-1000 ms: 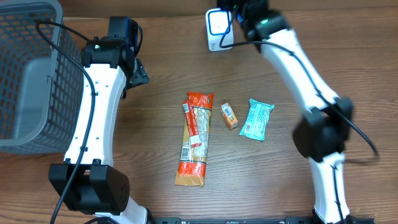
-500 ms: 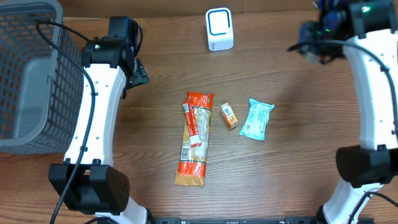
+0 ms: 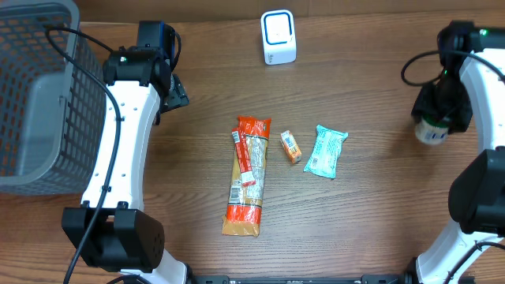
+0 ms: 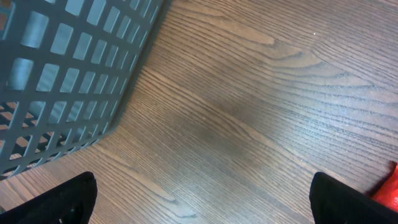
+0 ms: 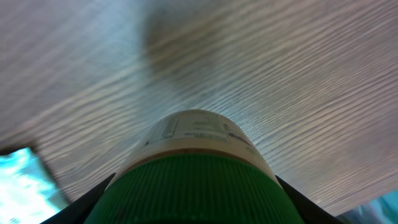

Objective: Scan the item barcode
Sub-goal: 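Carry the green jar right and set it on the table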

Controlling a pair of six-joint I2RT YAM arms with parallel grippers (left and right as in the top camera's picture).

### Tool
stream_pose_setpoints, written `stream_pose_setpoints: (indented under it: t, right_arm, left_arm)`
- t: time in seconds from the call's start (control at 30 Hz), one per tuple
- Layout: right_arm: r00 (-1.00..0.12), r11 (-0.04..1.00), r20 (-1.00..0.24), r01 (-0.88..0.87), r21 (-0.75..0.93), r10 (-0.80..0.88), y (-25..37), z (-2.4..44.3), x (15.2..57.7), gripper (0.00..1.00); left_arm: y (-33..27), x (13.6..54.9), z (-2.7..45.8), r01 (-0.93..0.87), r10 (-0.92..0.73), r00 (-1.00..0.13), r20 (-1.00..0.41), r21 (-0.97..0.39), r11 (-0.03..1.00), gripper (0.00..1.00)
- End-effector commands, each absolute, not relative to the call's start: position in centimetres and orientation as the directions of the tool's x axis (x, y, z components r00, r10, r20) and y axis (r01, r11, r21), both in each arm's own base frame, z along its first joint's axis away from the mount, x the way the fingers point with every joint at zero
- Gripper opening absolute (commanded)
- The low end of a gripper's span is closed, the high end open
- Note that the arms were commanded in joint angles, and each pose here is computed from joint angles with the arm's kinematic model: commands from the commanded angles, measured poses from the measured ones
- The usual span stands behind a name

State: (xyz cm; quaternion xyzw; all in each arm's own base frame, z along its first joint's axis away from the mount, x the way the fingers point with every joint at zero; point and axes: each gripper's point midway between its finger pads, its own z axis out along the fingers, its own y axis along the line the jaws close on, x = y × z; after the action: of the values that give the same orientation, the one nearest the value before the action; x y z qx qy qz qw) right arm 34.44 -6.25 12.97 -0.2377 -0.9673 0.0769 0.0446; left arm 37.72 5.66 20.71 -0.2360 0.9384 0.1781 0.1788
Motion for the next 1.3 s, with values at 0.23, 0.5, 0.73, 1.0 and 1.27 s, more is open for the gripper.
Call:
stream_pose_setpoints:
  t: [0.23, 0.5, 0.73, 1.0, 1.27]
  right_arm:
    - [-0.862, 0.862, 0.107, 0.471, -0.19, 0.495, -6.4, 5.4, 32.0, 0.04]
    - [-0.858, 0.862, 0.14, 0.464, -0.203, 0.494, -6.2, 3.0, 30.3, 0.15]
    - [-0.855, 0.863, 0.159, 0.46, -0.21, 0.494, -6.1, 3.2, 29.8, 1.0]
    - [-0.866, 0.858, 0.014, 0.492, -0.149, 0.5, -6.2, 10.8, 32.6, 1.0]
    - [-0.879, 0.868, -0.013, 0.469, 0.163, 0.477, -0.8, 16.6, 34.7, 1.0]
  left_arm:
    - [5.4, 37.9, 21.3, -0.508, -0.377, -0.817, -0.437, 0.237, 0.828, 1.0]
    - [5.4, 37.9, 21.3, -0.508, -0.377, -0.817, -0.437, 0.237, 0.828, 1.0]
    - [5.4, 37.9, 21.3, -0.508, -0.377, -0.817, -0.437, 0.237, 0.828, 1.0]
    - [5.4, 37.9, 21.3, -0.508, -0.377, -0.817, -0.437, 0.237, 0.828, 1.0]
    - [5.4, 37.9, 21.3, -0.508, -0.377, -0.817, -0.437, 0.237, 0.828, 1.0]
